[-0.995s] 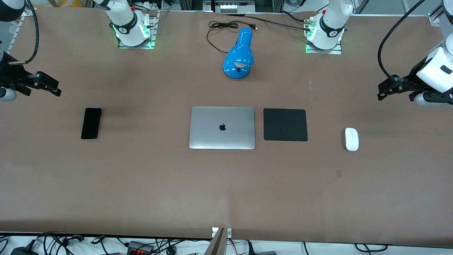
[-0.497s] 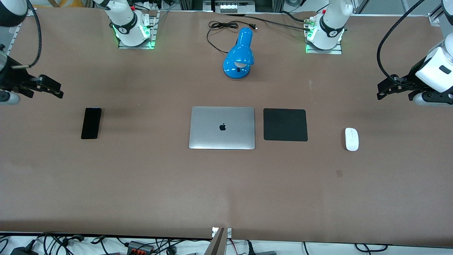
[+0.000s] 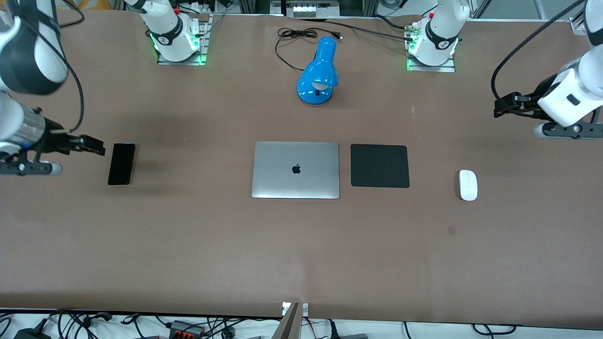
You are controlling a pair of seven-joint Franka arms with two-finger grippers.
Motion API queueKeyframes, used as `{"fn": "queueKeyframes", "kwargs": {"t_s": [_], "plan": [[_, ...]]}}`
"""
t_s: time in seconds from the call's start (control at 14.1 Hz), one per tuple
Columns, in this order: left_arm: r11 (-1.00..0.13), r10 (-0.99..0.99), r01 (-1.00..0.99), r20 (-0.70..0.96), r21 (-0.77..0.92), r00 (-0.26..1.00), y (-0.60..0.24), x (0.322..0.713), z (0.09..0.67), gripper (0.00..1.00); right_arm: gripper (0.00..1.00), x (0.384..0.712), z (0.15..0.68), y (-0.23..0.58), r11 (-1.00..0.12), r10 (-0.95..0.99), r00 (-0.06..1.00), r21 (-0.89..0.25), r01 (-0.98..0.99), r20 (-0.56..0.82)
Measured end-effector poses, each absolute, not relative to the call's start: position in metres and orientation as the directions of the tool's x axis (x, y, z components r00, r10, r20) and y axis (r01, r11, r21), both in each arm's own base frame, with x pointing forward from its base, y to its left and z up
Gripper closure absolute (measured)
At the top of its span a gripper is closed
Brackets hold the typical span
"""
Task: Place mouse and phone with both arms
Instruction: 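Reach the right gripper to the phone while the left gripper reaches the mouse, then grasp the black phone with the right gripper while the left gripper grasps the mouse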
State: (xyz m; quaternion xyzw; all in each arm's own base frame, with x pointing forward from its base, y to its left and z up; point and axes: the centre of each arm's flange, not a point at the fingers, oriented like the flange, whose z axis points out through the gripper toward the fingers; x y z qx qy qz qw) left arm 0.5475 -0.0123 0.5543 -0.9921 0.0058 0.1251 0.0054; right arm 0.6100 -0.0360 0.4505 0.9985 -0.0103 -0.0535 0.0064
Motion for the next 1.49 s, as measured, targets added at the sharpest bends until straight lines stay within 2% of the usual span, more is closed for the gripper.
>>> {"fn": "queueKeyframes", "kwargs": {"t_s": [0.28, 0.71, 0.92, 1.21, 1.49], "plan": [[-1.0, -0.001, -0.003, -0.337, -0.006, 0.941, -0.005, 0.569, 0.494, 0.0, 0.0, 0.621, 0.366, -0.065, -0.998, -0.063, 0.984, 0.015, -0.062, -0.167], [-0.999, 0.032, 0.024, -0.303, -0.031, 0.953, 0.024, 0.616, 0.381, 0.0, 0.0, 0.608, 0.219, -0.131, -0.994, -0.102, 0.961, -0.001, -0.106, -0.257], [-0.999, 0.035, 0.029, -0.23, -0.032, 0.973, 0.034, 0.617, 0.31, 0.0, 0.0, 0.6, 0.199, -0.134, -0.996, -0.082, 0.968, -0.006, -0.086, -0.237], [-1.0, 0.021, 0.02, -0.095, -0.018, 0.995, 0.03, 0.589, 0.214, 0.0, 0.0, 0.578, 0.172, -0.133, -0.999, -0.041, 0.979, -0.013, -0.045, -0.2], [-0.998, -0.033, -0.036, -0.056, -0.053, 0.998, 0.029, 0.585, 0.204, 0.0, 0.0, 0.566, 0.162, -0.132, -1.0, -0.009, 0.985, -0.002, -0.009, -0.173]]}}
